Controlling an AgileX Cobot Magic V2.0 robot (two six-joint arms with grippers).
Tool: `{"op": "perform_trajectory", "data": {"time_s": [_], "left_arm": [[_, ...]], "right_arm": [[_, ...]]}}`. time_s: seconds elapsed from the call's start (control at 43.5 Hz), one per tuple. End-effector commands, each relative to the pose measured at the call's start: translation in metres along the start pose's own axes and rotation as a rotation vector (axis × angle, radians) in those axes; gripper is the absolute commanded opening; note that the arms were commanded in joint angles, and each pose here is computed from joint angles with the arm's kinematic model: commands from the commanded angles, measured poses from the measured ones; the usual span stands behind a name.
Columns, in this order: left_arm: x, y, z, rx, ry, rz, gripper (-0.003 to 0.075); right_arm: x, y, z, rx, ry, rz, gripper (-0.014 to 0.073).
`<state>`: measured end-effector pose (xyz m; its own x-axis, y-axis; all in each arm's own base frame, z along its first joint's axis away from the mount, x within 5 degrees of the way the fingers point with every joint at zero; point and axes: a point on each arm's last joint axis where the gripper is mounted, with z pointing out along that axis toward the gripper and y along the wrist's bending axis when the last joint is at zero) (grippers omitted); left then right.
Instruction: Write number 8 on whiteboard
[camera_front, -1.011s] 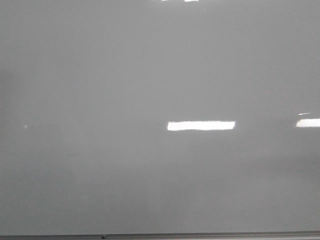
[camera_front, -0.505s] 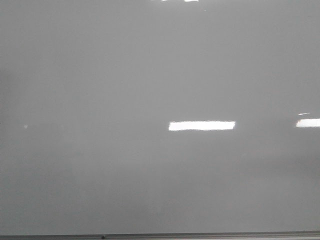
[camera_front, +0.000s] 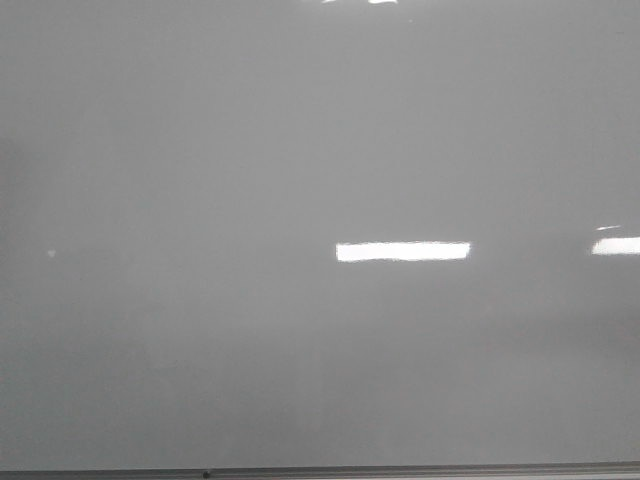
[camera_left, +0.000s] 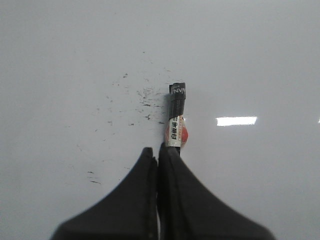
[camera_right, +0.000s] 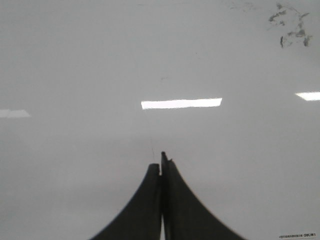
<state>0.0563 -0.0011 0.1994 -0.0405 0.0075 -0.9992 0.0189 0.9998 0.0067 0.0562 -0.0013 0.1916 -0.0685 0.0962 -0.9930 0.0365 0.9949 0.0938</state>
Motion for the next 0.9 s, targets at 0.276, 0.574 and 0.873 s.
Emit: {"op": "perform_trajectory", "data": {"time_s": [0.276,0.574,0.873], "left_arm": [[-0.039,0.001,-0.009,-0.005,-0.348,-0.059,-0.0021],[-0.08,0.0,-0.006,0.01,-0.082,-0.045,-0.0021],[-0.074,0.0,0.021,0.009,0.116,-0.046,-0.0017]], "right_arm": [[-0.03,0.002,-0.007,-0.007,-0.16,-0.013,-0.0071],[-0.095,0.011,-0.018,-0.019,-0.03,-0.006,-0.0069],[-0.1,0.011,0.005,-0.008,0.074,-0.004,-0.0069]]}}
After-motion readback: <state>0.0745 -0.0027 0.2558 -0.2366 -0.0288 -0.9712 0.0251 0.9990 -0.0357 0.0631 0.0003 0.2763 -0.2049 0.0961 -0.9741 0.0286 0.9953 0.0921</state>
